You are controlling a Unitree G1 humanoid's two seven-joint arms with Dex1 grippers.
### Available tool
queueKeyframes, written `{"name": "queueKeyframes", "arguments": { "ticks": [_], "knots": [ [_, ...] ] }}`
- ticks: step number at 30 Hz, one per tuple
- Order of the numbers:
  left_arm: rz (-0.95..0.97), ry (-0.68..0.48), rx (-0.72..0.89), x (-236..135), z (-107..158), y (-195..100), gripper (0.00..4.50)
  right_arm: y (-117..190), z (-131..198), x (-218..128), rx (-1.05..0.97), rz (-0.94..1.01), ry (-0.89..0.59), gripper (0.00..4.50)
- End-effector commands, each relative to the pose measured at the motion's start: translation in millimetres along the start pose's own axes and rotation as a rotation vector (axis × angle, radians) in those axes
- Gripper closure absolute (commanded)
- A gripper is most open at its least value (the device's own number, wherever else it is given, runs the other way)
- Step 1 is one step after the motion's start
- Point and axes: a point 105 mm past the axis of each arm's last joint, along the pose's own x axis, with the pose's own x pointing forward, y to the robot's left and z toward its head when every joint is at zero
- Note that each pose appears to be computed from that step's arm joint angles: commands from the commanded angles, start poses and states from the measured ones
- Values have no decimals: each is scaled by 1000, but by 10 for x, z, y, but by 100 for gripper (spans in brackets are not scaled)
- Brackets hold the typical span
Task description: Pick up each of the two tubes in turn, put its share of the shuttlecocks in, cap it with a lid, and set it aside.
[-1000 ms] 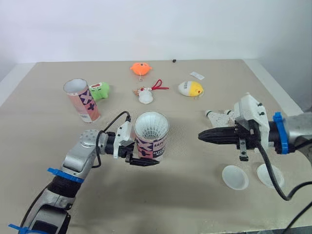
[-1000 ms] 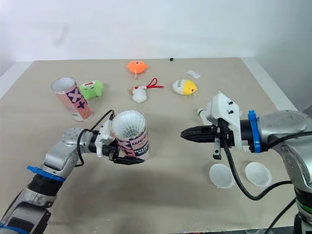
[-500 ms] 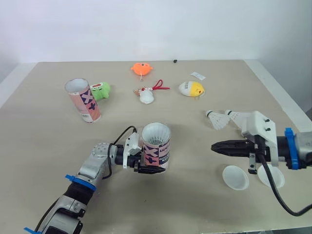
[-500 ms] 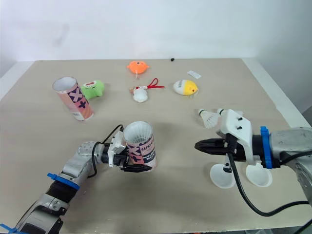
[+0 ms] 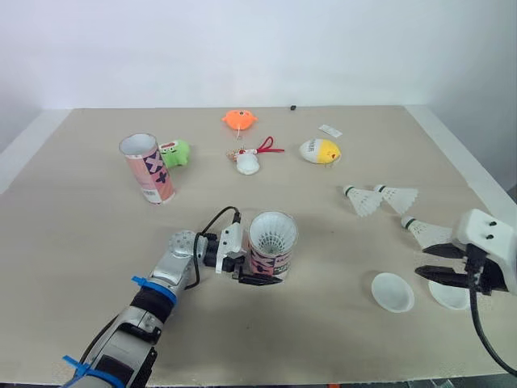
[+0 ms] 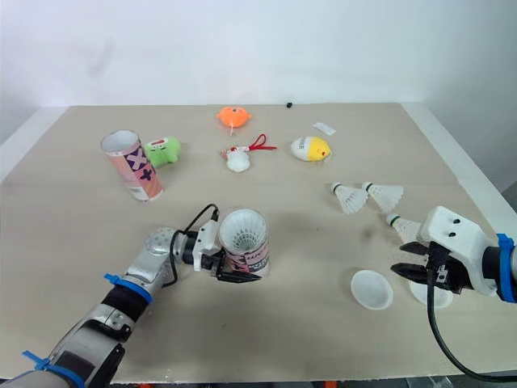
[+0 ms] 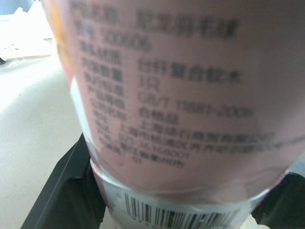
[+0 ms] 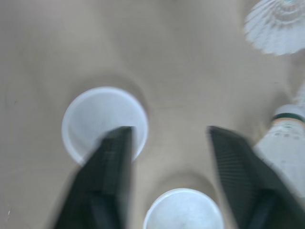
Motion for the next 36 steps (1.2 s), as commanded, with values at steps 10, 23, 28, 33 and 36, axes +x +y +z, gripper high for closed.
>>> {"name": "queueKeyframes", "arguments": {
  "ticks": [10,23,28,33,36],
  "knots": [
    [43,67,-45,-5,-201,18,142,15,-9,414,-50,221,32,115],
    [104,49,-85,-143,-131,61,142,12,-141,634,-111,263,102,315],
    [106,20,-138,-150,-90,60,142,30,-74,640,-139,295,89,432],
    [86,53,-141,-173,-125,22,142,65,153,557,-189,328,25,432],
    [73,80,-149,-189,-161,3,142,108,515,431,-216,363,-107,432]
  ]
}}
